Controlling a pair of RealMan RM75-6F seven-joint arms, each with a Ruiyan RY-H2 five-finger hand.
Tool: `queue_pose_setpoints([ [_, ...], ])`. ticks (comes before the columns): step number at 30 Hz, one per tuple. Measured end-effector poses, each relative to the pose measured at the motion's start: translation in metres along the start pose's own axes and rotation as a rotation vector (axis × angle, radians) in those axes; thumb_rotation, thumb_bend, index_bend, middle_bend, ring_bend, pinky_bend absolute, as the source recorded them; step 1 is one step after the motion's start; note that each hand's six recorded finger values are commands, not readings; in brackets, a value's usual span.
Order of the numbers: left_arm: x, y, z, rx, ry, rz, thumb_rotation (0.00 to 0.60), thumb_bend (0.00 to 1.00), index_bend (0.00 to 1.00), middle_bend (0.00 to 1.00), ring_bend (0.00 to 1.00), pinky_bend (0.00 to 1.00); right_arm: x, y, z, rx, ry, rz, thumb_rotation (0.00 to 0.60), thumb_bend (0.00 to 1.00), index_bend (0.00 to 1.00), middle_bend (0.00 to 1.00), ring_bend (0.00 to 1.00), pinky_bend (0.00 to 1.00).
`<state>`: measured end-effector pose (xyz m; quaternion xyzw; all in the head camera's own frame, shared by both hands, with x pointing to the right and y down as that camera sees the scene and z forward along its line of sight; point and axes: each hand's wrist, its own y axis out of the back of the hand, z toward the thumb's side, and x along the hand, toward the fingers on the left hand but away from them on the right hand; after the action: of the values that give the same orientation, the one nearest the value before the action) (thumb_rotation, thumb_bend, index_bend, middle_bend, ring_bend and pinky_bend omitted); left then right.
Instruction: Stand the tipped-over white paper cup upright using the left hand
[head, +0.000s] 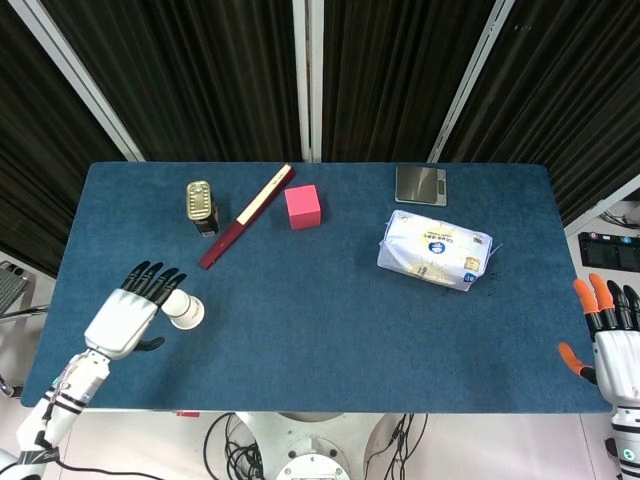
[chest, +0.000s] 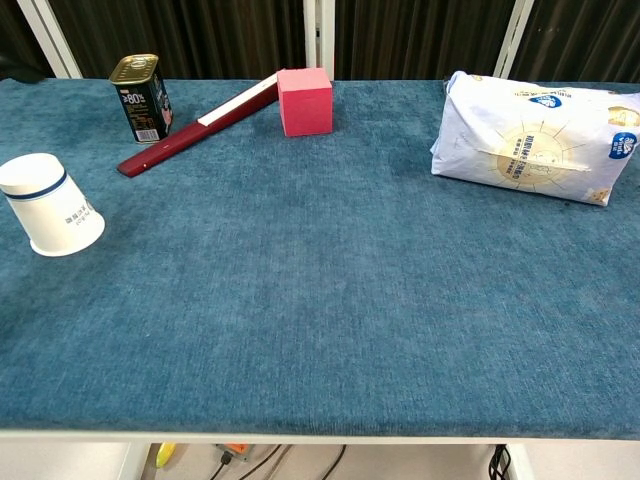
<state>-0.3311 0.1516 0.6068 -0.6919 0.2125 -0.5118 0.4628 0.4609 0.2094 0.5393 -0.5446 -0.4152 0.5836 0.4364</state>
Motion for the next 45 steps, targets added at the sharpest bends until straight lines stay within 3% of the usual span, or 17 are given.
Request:
queue_pose_setpoints([
  [6, 0.022, -0.012, 0.013, 0.124, -0.027, -0.088, 0.600, 0.10, 0.10, 0.09, 0.00, 0.06, 0.000, 0.000, -0.004, -0.005, -0.008, 0.004, 0.600, 0.16, 0.00, 0.00, 0.00, 0.00],
  [17, 0.044, -0.030, 0.019, 0.201, -0.020, -0.174, 0.600, 0.18, 0.19, 0.16, 0.00, 0.06, 0.000, -0.002, -0.010, -0.013, -0.021, 0.012, 0.600, 0.17, 0.00, 0.00, 0.00, 0.00],
  [23, 0.048, -0.033, 0.016, 0.241, 0.005, -0.185, 0.600, 0.19, 0.33, 0.29, 0.00, 0.07, 0.000, -0.006, -0.012, -0.008, -0.024, 0.032, 0.600, 0.17, 0.00, 0.00, 0.00, 0.00],
  [28, 0.051, -0.033, 0.013, 0.258, 0.037, -0.175, 0.600, 0.20, 0.38, 0.40, 0.06, 0.10, 0.000, -0.011, -0.012, 0.010, -0.029, 0.055, 0.600, 0.18, 0.00, 0.00, 0.00, 0.00],
  [33, 0.053, -0.029, 0.015, 0.238, 0.044, -0.144, 0.600, 0.20, 0.40, 0.42, 0.06, 0.10, -0.001, -0.010, -0.012, 0.012, -0.033, 0.059, 0.600, 0.18, 0.00, 0.00, 0.00, 0.00],
  [37, 0.054, -0.022, 0.018, 0.186, 0.041, -0.106, 0.600, 0.20, 0.40, 0.42, 0.07, 0.11, -0.001, -0.008, -0.013, 0.003, -0.036, 0.051, 0.600, 0.18, 0.00, 0.00, 0.00, 0.00],
  [40, 0.055, -0.017, 0.022, 0.086, 0.036, -0.072, 0.600, 0.20, 0.40, 0.42, 0.10, 0.17, -0.001, -0.008, -0.014, -0.007, -0.039, 0.052, 0.600, 0.18, 0.00, 0.00, 0.00, 0.00],
  [45, 0.057, -0.016, 0.029, -0.234, 0.034, -0.028, 0.600, 0.20, 0.39, 0.42, 0.11, 0.19, -0.003, -0.012, -0.012, -0.021, -0.034, 0.072, 0.600, 0.18, 0.00, 0.00, 0.00, 0.00],
])
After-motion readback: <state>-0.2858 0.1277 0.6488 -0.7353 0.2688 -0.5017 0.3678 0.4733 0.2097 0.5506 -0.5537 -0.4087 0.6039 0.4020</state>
